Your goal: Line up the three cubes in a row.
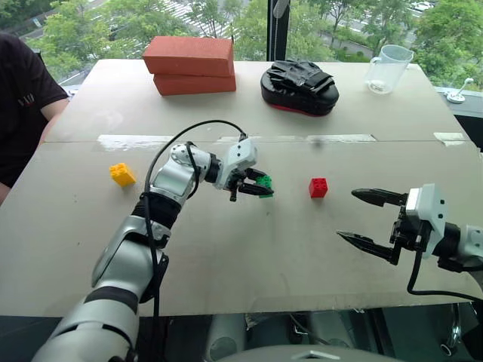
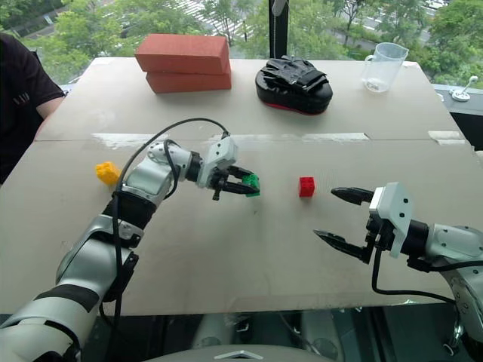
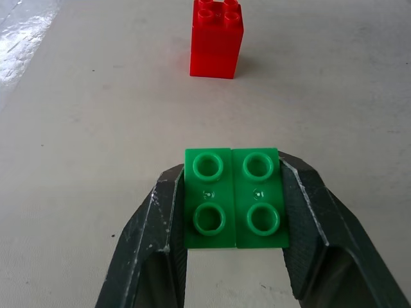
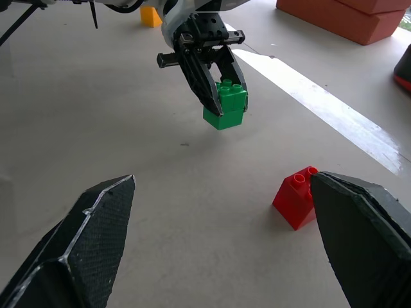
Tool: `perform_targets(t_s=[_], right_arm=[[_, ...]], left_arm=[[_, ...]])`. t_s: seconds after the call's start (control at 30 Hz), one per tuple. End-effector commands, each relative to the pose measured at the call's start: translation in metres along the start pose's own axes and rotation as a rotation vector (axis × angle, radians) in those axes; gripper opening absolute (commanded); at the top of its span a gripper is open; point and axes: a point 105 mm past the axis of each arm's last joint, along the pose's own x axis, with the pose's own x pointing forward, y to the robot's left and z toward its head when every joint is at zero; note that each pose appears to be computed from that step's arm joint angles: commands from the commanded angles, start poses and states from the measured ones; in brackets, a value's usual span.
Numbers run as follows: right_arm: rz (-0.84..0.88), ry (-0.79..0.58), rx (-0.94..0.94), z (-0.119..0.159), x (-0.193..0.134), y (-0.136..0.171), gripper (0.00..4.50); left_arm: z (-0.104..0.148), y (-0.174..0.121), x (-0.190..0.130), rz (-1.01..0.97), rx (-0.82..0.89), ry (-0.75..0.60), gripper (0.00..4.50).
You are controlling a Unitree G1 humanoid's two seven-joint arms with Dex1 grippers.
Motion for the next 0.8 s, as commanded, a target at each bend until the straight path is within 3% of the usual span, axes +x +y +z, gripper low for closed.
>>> perform_targets(t_s=[0.03,0.73,0.77,0.8], right_arm=[[-0.023,-0.020,-0.038,0.011,-0.005,-0.002,4.50],[-0.048,-0.024,-0.027,0.014,-0.005,0.000,4.50],[-0.048,-0.024,-0.026,0.014,-0.005,0.000,4.50],[-0.047,-0.023,-0.026,0.014,-0.005,0.000,4.50]], left_arm=[[0.010,0.006,0.006,-0.024,0.092,0.025,1.28],[0.011,0.014,0.023,-0.059,0.129,0.093,1.28],[0.011,0.014,0.022,-0.065,0.124,0.095,2.34],[0.011,0.013,0.022,-0.066,0.122,0.094,2.71]])
